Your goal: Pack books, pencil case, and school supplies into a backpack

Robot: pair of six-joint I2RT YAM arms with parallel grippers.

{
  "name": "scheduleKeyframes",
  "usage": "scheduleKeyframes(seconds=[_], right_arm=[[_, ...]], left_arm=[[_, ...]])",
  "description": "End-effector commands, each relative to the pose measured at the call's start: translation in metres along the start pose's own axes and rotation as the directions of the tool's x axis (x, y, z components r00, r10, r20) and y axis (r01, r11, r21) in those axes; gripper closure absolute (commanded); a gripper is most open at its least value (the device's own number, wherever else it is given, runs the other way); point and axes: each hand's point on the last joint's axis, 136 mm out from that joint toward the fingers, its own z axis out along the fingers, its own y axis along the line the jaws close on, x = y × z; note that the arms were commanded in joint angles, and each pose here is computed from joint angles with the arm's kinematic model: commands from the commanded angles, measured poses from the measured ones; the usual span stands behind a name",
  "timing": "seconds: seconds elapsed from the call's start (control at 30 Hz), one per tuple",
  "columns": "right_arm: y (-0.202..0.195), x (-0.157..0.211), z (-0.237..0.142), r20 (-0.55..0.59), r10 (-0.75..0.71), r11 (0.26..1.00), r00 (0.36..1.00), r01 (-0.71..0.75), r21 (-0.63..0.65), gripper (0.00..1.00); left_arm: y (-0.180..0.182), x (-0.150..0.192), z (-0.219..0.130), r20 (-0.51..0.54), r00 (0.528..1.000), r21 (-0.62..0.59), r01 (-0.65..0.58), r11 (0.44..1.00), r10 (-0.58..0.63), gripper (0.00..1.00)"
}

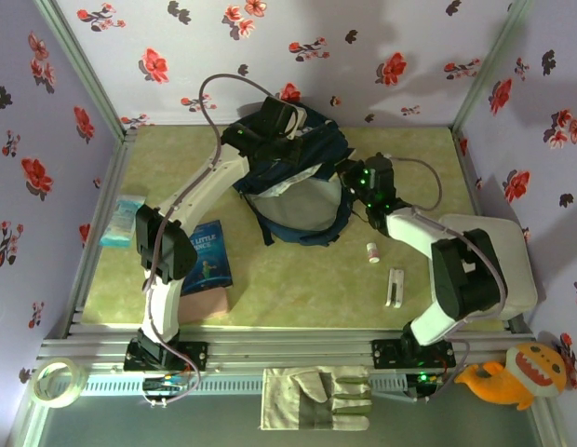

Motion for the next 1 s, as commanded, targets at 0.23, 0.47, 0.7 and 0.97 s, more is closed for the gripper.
scheduleKeyframes(seconds=[0.23,0.47,0.7,0.97], right_arm=[[-0.042,0.023,0.058,0.089,0.034,0.982,0.995,-0.05,0.18,0.91],[-0.078,0.055,0.089,0.044,0.144,0.95,0.989,-0.151,0.274,0.88],[-0.079,0.057,0.113,0.063,0.218,0.945,0.974,-0.227,0.237,0.86],[-0.063,0.033,0.116,0.203,0.24,0.95,0.949,-0.273,0.15,0.87]], left_arm=[[-0.01,-0.065,-0.055,0.214,0.974,0.09,0.058,0.994,-0.077,1.0],[-0.006,-0.066,-0.058,0.211,0.973,0.101,0.073,0.992,-0.093,1.0],[0.002,-0.071,-0.063,0.219,0.969,0.106,0.095,0.99,-0.117,1.0],[0.004,-0.072,-0.064,0.214,0.966,0.122,0.119,0.985,-0.143,1.0]])
